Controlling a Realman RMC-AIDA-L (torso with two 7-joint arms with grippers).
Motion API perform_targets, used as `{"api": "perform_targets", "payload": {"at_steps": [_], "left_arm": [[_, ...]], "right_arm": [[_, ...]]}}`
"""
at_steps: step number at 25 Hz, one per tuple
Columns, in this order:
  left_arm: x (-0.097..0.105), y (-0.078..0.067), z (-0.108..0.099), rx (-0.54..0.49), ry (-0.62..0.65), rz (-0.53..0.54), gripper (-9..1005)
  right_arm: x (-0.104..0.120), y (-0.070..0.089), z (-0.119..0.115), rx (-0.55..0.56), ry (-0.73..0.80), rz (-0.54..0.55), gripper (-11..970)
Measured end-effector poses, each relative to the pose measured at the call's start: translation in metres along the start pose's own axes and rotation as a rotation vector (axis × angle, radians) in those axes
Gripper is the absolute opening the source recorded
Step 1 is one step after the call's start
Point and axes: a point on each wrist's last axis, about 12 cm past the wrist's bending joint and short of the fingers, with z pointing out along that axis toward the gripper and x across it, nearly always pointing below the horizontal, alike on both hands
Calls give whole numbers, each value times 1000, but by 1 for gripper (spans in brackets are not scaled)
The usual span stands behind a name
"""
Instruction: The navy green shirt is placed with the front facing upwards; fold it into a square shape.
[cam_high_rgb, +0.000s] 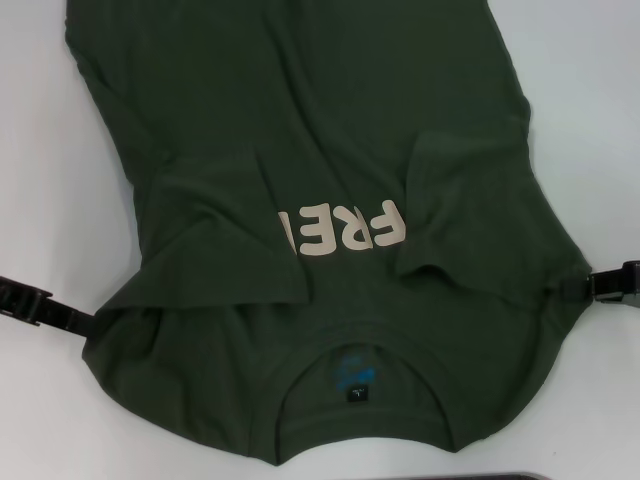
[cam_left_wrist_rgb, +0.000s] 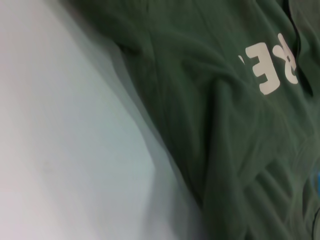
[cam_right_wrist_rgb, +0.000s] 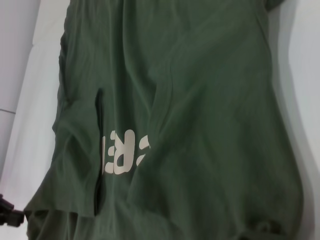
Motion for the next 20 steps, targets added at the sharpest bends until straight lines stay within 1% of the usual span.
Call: {"api": "perform_targets", "payload": {"at_steps": [6,10,15,20], "left_arm": [[-1,-2,0,1,7,12,63],[-5,-2,-3,-16,-16,6,63],[-10,-6,3,-32,-20,14,62],[-12,-4,-1,-49,-46,13,69]], "right_arm": [[-1,-2,-5,2,-27,7,36],[-5,0,-4,1,-25,-6,36],[-10,2,-4,2,-22,-15,36],[-14,3,-4,3,-26,-21,36]]}}
